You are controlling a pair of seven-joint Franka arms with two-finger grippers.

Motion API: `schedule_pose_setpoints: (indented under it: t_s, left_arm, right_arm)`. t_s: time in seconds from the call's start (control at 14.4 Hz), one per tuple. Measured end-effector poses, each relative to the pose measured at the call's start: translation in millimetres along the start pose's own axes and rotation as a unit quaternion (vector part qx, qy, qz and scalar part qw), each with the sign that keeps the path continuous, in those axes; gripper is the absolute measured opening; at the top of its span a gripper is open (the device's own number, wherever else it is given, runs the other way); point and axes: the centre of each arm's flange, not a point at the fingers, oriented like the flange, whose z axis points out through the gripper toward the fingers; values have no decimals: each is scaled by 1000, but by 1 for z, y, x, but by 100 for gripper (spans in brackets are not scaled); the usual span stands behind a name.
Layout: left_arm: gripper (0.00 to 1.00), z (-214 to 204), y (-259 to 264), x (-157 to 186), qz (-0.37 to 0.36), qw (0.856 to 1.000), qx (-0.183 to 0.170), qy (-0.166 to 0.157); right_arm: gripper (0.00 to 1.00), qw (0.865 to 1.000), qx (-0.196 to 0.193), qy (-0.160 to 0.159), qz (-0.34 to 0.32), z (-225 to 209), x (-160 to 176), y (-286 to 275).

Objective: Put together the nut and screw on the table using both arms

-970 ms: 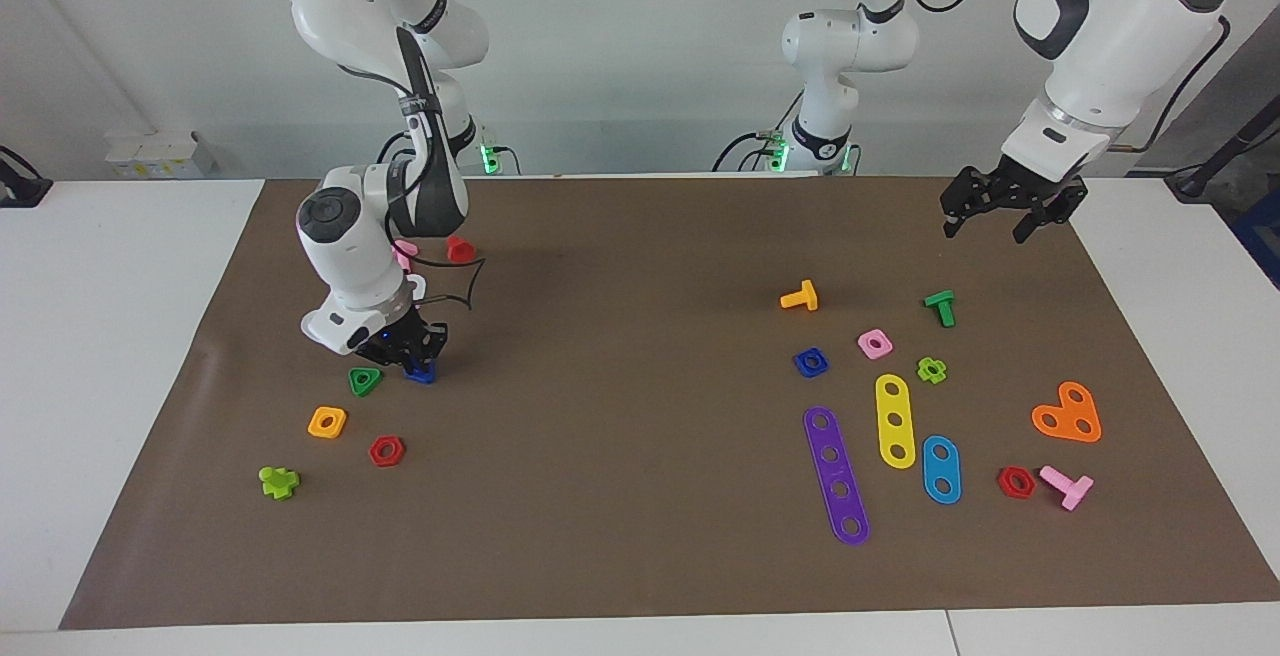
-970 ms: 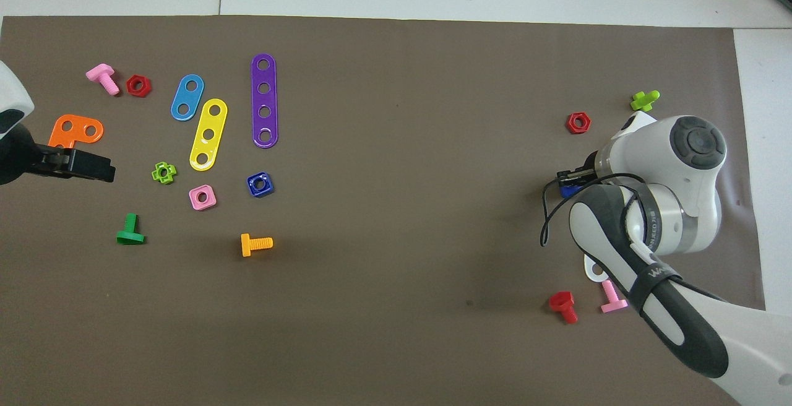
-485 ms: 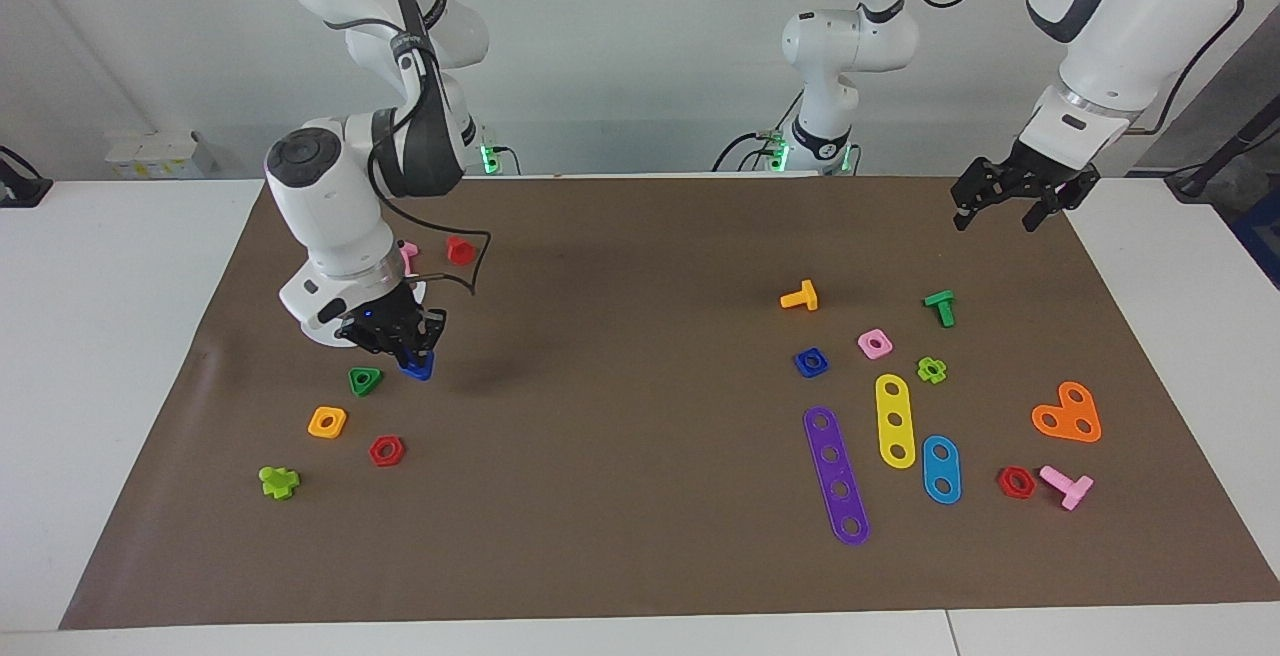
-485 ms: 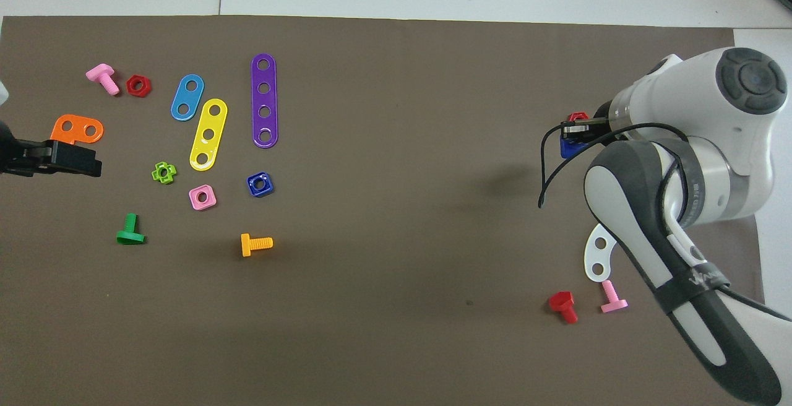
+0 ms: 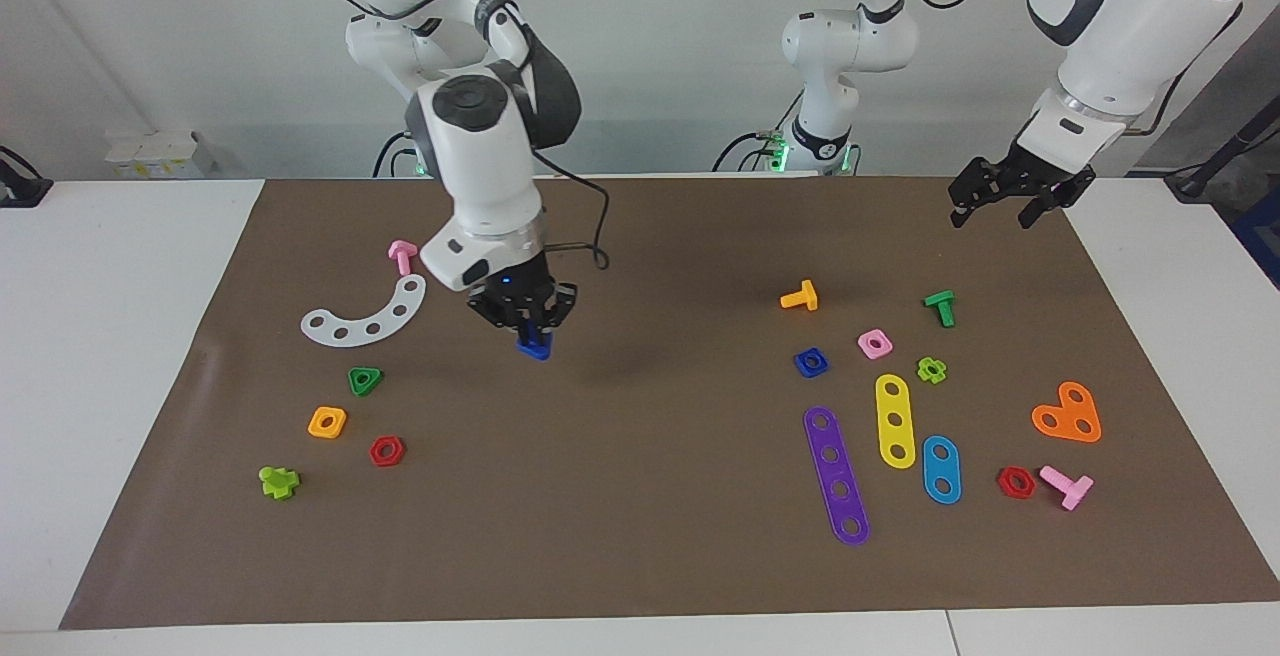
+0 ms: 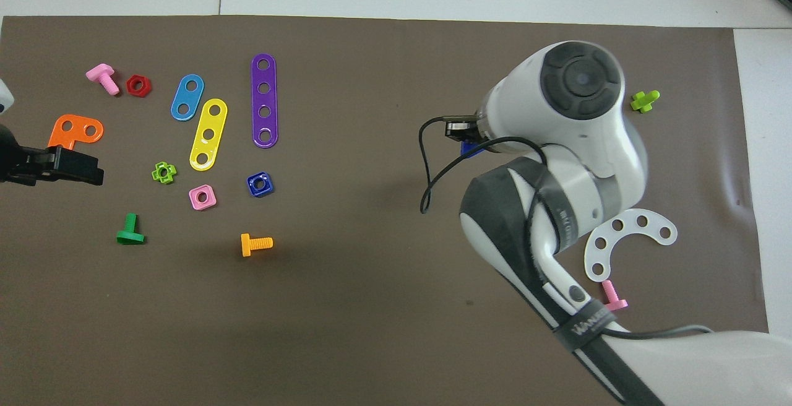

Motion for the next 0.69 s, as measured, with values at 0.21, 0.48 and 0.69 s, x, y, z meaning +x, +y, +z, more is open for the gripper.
schedule_pose_setpoints:
  t_s: [0.21, 0.48, 0.69]
  left_arm:
    - [100, 6, 0, 0, 0, 1000, 0, -5]
    - [100, 9, 0, 0, -3, 1000, 0, -4]
    - [100, 12, 6, 5, -19, 1000, 1, 14]
  right_arm:
    - [19, 1000, 2, 26, 18, 24, -13, -51]
    - [19, 999, -8, 35, 25, 65, -29, -84]
    - [19, 999, -13, 42, 28, 103, -49, -112]
